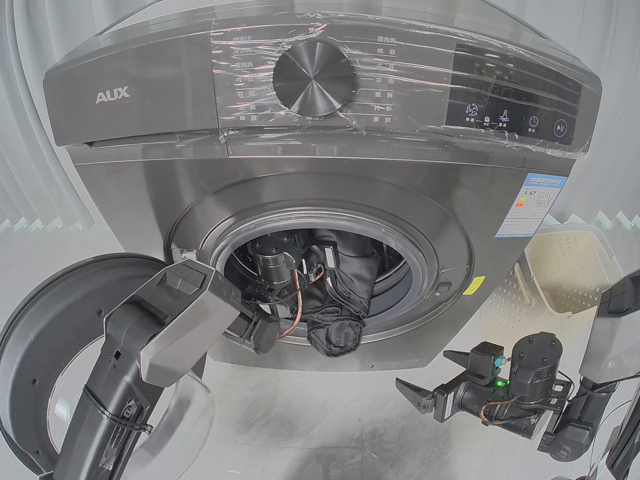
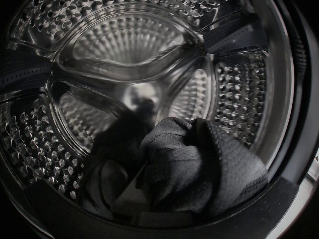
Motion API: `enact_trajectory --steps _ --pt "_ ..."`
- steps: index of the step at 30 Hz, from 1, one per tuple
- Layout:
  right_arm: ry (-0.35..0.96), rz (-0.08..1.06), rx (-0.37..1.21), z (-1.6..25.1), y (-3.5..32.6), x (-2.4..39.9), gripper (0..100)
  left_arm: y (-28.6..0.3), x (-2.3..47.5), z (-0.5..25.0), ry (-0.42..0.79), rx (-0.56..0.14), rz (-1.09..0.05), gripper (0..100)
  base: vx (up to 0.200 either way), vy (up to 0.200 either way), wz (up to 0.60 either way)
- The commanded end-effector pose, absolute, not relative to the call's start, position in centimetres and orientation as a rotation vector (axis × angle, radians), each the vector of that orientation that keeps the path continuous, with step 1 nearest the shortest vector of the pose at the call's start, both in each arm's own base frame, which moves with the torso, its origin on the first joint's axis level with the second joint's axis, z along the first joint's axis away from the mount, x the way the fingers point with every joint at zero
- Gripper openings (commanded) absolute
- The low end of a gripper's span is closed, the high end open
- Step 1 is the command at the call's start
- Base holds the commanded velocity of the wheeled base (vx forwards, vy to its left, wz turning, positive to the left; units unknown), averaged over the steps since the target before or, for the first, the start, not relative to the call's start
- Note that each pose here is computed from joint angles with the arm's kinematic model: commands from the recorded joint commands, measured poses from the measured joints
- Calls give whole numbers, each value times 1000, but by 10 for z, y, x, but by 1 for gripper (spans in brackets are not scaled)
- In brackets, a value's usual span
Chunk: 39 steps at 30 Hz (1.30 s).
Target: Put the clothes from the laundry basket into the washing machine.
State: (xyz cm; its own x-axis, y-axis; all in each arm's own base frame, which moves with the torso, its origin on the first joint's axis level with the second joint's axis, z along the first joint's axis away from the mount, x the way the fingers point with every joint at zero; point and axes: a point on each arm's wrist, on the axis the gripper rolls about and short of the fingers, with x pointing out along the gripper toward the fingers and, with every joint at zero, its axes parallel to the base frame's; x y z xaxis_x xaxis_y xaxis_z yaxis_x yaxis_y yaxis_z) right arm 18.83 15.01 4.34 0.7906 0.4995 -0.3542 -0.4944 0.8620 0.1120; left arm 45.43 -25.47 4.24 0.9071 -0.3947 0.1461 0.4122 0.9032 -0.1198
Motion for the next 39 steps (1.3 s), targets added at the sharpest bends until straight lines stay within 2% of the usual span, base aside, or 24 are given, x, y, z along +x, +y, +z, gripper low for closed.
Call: enact_trajectory --steps 1,5,17,18,22,27,31,39 --pt "387 537 13 43 150 188 100 -243 476 45 -149 -149 -358 0 0 0 0" --pt "387 537 13 43 150 188 100 -244 481 54 -167 -156 -333 0 0 0 0" --pt "389 535 13 43 150 188 100 -247 477 52 -146 -160 -342 0 0 0 0" --pt "389 535 13 43 150 188 100 -248 475 52 -144 -160 -345 100 0 0 0" --pt "389 535 13 43 150 188 100 -254 467 54 -120 -152 -361 100 0 0 0" --pt "389 537 14 42 150 188 100 -256 443 48 17 -104 -402 100 0 0 0" --pt "389 535 13 43 150 188 100 -261 424 37 109 -73 -464 100 0 0 0" --pt "389 535 13 43 150 188 100 -263 407 12 200 -2 -520 100 0 0 0"
